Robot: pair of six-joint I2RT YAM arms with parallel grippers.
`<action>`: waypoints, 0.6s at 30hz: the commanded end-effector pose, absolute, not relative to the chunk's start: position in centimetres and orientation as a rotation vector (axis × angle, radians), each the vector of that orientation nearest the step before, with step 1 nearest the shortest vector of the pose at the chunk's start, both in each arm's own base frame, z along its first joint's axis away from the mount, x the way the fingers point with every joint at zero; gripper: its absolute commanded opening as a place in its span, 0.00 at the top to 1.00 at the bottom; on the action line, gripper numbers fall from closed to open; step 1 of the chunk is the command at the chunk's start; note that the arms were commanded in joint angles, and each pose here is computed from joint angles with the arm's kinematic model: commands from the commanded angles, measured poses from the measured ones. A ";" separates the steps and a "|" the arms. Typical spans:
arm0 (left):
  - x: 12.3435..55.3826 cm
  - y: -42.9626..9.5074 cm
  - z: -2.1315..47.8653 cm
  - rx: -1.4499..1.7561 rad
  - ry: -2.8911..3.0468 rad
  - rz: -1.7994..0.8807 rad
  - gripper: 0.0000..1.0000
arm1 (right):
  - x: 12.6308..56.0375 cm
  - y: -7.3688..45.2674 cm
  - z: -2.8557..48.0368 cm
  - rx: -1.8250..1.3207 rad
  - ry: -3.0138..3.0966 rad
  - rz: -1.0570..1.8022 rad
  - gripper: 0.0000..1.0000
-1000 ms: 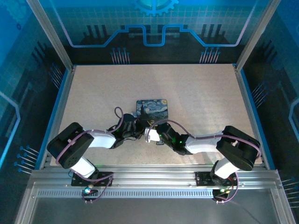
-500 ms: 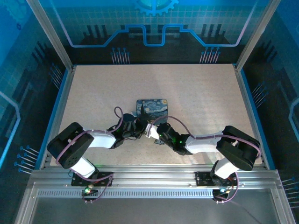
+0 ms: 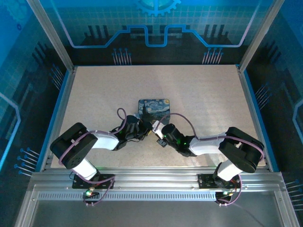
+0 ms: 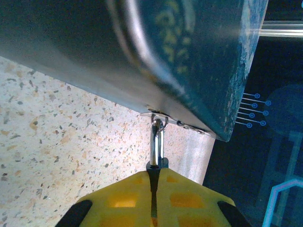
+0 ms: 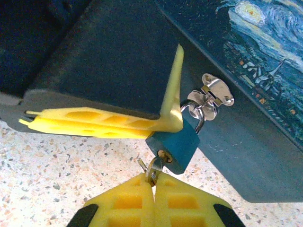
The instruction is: Unlock the padlock with the key
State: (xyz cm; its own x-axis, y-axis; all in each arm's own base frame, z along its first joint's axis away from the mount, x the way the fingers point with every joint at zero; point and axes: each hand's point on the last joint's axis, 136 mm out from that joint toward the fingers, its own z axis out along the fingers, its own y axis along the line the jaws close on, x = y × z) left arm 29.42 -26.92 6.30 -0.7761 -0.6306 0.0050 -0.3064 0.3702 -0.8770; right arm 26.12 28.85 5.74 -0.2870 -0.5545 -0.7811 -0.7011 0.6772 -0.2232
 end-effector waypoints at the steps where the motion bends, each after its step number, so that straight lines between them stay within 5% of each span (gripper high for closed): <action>1: 28.9 -28.5 7.4 -0.757 2.317 -1.433 0.86 | 27.2 29.7 8.0 -0.833 1.946 0.341 1.00; 11: 28.6 -27.0 8.5 -0.730 2.316 -1.354 0.65 | 26.7 28.2 7.2 -0.645 2.063 0.583 1.00; 18: 28.2 -25.0 9.2 -0.715 2.325 -1.269 0.60 | 26.5 27.6 7.1 -0.444 2.134 0.862 1.00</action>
